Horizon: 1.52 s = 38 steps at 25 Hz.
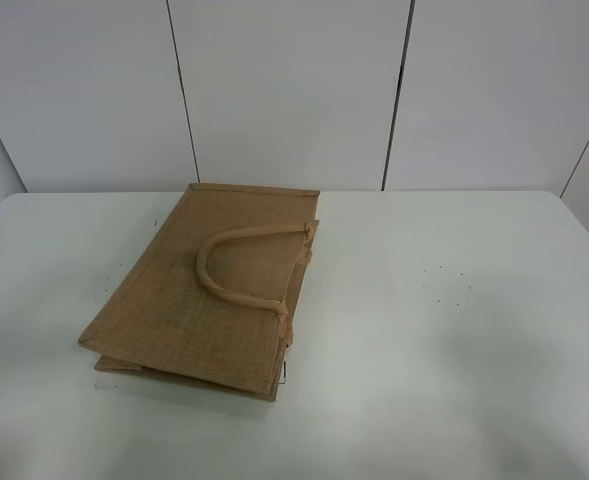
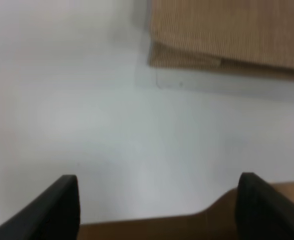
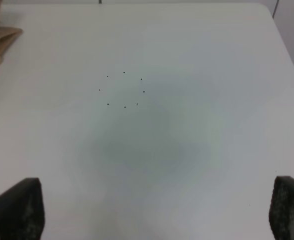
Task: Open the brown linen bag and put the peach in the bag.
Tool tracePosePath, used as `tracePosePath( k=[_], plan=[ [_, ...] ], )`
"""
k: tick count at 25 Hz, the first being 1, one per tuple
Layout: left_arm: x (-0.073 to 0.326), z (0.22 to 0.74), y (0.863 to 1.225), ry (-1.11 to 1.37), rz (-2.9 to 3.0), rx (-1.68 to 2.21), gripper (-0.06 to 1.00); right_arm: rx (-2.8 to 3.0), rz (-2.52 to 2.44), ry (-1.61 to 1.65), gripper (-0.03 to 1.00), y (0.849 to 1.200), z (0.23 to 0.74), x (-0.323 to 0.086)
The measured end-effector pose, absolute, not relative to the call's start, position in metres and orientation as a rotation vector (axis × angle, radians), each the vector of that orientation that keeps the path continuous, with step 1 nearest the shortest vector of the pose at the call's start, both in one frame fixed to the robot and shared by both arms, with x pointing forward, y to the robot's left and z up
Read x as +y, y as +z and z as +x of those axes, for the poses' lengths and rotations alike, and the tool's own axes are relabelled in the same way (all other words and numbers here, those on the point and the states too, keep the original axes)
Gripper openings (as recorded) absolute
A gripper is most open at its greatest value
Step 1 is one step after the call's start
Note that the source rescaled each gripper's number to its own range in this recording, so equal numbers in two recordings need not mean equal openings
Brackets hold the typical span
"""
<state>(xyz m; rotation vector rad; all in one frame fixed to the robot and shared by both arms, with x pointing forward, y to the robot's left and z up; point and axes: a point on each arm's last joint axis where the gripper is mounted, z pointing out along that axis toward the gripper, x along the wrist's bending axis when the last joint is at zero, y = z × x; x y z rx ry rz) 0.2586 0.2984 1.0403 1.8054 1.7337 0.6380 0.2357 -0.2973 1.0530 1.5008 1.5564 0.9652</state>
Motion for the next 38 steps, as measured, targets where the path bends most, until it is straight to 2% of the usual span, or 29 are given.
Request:
tracePosePath(
  k=[9,38],
  plan=[
    [0.300,0.239,1.042,0.735,1.715,1.643,1.00,1.556,1.501,0.965,1.00,1.053,0.236,-0.297],
    [0.300,0.238,1.042,0.763,1.678,1.682,1.00,1.556,1.501,0.965,1.00,1.053,0.236,-0.297]
  ],
)
